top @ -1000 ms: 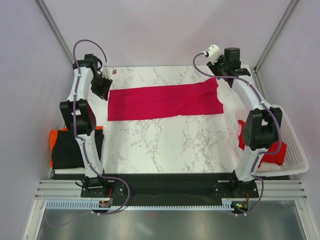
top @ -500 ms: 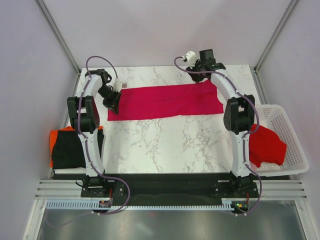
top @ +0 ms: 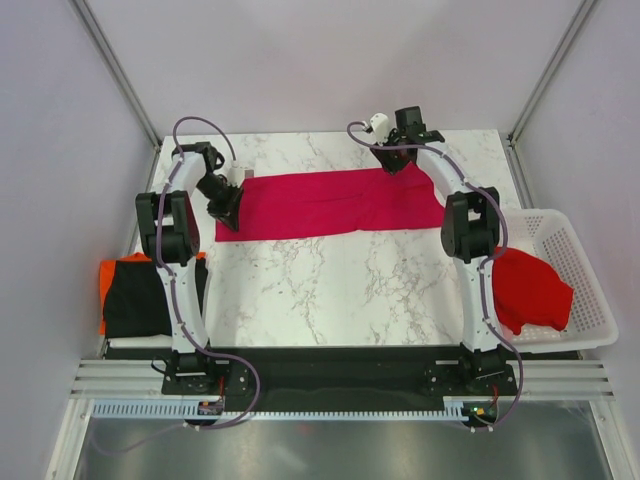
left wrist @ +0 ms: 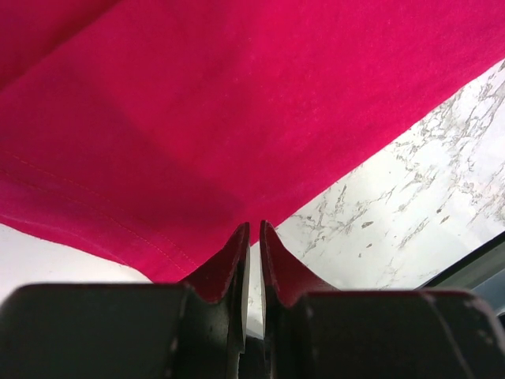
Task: Fold and stack the t-shirts
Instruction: Fold the tshirt
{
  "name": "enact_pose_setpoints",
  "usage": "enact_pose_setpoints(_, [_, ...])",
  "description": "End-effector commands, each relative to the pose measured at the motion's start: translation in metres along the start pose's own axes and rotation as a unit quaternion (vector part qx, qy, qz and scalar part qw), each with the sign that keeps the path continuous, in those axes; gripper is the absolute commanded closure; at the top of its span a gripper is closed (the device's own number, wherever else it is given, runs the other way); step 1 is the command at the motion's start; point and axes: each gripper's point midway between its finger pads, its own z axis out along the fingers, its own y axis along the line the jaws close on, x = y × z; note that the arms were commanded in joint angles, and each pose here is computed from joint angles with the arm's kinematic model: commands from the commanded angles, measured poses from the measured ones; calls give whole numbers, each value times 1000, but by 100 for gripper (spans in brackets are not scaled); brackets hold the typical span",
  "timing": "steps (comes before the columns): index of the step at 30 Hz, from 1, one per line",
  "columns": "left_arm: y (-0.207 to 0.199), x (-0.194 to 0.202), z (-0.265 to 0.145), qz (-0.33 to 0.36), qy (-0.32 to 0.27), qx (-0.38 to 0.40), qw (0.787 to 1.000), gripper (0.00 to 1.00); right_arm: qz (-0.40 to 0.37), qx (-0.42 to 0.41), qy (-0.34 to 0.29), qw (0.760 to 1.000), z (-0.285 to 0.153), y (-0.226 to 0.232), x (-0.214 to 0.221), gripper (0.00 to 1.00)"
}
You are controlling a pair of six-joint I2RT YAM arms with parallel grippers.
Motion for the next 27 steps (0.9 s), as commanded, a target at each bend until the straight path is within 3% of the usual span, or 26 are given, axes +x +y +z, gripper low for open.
enact_pose_setpoints(1, [-1,-1,6,-16,-3,9,1000,85,7,-7,-18,1000,7,2,-12,53])
enact_pose_setpoints(14, [1,5,8,-17,6,4,1000,85,23,-22,-14,999,30,12,-6,55])
enact_pose_setpoints(17, [1,4,7,-17,5,2,1000,85,26,-27,-10,999,33,15,-2,69])
enact_pose_setpoints(18, [1,4,8,-18,6,3,1000,85,26,-31,-9,999,34,17,-2,78])
enact_pose_setpoints(21, [1,5,8,-18,7,2,1000,85,32,-31,-9,999,33,16,-1,90])
enact_pose_setpoints(27, [0,5,6,-16,6,1,1000,85,35,-28,-16,999,24,13,-8,98])
